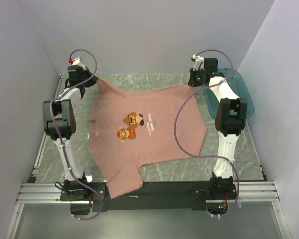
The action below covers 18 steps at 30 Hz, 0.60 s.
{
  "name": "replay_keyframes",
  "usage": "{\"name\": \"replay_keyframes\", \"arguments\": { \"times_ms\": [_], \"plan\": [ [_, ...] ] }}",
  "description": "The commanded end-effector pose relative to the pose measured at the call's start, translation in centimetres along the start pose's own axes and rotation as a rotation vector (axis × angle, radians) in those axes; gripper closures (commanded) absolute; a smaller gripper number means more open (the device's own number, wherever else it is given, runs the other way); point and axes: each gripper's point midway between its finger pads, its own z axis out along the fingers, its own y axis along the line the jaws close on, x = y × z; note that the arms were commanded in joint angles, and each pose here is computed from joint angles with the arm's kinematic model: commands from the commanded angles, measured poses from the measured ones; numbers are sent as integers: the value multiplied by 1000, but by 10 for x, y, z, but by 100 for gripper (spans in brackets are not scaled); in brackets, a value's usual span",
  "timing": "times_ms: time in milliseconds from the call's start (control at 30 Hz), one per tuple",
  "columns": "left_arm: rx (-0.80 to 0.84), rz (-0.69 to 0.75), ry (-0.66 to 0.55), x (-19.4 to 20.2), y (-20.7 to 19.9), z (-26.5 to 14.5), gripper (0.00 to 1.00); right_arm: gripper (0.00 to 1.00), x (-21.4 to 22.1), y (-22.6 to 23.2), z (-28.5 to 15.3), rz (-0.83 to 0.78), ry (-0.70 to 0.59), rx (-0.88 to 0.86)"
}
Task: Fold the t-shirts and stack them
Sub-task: Flatten the tshirt out
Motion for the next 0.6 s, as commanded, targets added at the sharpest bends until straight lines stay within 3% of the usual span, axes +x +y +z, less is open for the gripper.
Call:
{"name": "replay_keyframes", "arguments": {
  "times_ms": [0, 267, 567],
  "plan": [
    [52, 13, -137, -68, -24, 11, 100, 100, -46, -19, -1, -4, -75, 104],
    [54, 1, -125, -72, -11, 34, 100, 100, -63, -33, 11, -2, -110, 154],
    [112, 41, -195, -97, -29, -5, 100, 100, -72, -13, -6, -17, -153, 90]
  ]
}}
